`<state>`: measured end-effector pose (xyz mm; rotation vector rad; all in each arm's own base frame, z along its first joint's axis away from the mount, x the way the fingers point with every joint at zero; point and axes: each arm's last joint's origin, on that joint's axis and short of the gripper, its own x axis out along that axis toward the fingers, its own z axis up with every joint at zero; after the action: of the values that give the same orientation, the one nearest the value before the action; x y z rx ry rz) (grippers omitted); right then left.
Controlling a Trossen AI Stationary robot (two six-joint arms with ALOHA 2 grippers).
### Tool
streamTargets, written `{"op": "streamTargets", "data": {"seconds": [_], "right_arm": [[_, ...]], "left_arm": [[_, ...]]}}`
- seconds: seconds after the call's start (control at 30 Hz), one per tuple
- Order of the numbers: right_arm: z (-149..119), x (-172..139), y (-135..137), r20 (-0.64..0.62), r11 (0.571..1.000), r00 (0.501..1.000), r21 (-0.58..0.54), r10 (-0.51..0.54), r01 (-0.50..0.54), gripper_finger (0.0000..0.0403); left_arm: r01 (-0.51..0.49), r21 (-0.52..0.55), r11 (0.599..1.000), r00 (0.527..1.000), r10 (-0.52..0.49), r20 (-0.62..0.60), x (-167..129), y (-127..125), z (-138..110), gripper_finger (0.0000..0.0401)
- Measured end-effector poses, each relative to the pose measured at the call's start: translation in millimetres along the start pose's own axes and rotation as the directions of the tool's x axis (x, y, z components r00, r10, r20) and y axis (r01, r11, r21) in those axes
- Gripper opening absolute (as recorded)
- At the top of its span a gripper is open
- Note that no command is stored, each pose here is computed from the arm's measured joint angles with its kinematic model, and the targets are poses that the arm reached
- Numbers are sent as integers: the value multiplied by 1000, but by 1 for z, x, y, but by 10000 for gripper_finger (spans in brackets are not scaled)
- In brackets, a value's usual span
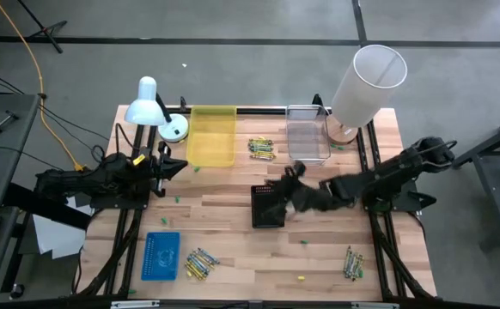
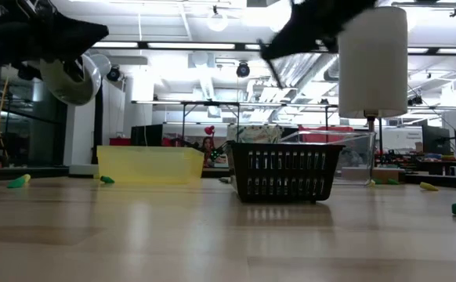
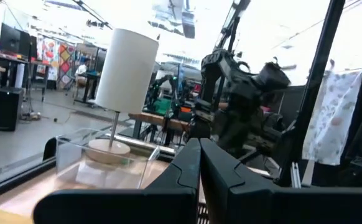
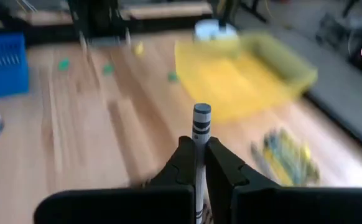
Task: Sort crayons
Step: Put the gray crayon into the yellow transparent bin
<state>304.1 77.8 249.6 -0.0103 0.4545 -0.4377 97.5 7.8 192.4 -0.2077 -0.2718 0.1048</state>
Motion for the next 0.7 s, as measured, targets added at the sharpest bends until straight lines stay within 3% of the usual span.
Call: {"op": "streamTargets", "data": {"seconds": [0.33, 0.53, 0.7], "right_arm": [[35, 49, -49, 205, 979, 957, -69, 205, -194, 0], [24, 95, -59, 280, 950, 908, -84, 313, -301, 0], [13, 120, -67, 336, 949, 888, -83, 314, -304, 0]], "left_arm": [[1, 26, 1000, 999, 0, -35, 26, -5, -5, 3], [13, 73, 997, 984, 0, -180, 68, -19, -1, 3], [84, 118, 989, 970, -54, -238, 97, -34, 0, 3]]}}
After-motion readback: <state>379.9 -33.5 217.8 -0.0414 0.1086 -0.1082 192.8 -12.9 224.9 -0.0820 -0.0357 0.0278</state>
